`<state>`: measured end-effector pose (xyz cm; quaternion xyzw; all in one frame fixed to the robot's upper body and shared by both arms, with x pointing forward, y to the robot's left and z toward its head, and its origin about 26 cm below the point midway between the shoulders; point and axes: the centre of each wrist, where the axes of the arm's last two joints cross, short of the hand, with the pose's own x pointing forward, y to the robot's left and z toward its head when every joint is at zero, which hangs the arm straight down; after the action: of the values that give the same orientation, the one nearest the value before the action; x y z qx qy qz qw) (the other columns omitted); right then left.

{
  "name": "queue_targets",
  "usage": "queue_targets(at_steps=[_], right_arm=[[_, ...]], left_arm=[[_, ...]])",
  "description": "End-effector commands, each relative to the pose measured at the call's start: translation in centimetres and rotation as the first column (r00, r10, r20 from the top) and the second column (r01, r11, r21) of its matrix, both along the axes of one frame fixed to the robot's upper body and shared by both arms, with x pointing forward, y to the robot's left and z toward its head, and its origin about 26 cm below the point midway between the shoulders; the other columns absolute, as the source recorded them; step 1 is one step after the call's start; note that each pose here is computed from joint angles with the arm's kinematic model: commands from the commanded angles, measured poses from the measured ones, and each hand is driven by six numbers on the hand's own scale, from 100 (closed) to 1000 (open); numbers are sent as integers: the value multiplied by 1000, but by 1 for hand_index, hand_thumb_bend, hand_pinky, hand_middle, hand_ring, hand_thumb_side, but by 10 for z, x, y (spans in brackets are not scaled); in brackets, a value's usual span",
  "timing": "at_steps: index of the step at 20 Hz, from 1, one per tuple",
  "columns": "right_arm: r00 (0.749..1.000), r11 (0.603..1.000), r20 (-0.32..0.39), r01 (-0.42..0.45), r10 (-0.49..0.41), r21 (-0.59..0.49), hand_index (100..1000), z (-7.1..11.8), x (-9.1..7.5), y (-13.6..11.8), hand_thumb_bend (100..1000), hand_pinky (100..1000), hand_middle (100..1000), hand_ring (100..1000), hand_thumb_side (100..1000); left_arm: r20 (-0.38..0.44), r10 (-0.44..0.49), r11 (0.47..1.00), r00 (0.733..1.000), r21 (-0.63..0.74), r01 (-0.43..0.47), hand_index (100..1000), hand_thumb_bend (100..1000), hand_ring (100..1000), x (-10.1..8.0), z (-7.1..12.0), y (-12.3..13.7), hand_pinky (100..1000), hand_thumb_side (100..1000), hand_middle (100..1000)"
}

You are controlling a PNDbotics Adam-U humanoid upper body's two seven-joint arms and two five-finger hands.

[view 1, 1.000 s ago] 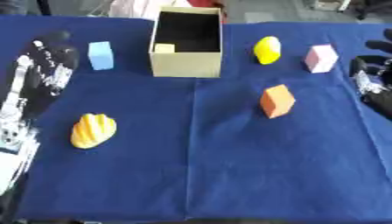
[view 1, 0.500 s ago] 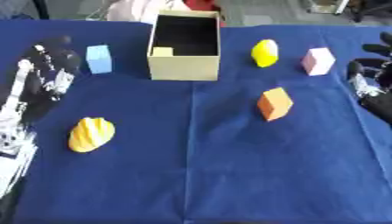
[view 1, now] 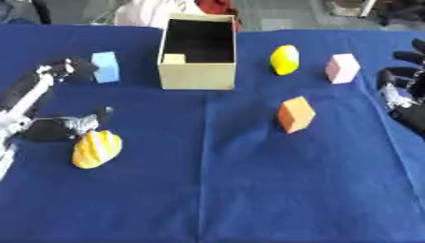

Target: Pick up objects on the table and place them in the box.

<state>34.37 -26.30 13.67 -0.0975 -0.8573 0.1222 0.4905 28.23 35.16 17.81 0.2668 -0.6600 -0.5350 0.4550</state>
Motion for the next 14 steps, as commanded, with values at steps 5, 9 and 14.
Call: queue_targets(at_steps=[5, 9, 14], right_arm=[[1000, 1000, 16, 9, -9, -29, 955, 6, 0, -7, 224, 727, 792, 741, 246], [1000, 1000, 12, 4, -4, -31, 956, 6, 0, -7, 224, 727, 791, 740, 246], [1000, 1000, 10, 7, -6, -28, 957, 5, 0, -7, 221, 727, 791, 740, 247]], left_arm=[[-113, 21, 959, 993, 284, 12, 877, 533, 756, -8, 22, 13, 793, 460, 785], [-140, 79, 948, 987, 318, -30, 885, 565, 749, -5, 11, 16, 782, 476, 785], [-183, 111, 935, 977, 351, -41, 876, 553, 733, 0, -6, 16, 770, 437, 756]])
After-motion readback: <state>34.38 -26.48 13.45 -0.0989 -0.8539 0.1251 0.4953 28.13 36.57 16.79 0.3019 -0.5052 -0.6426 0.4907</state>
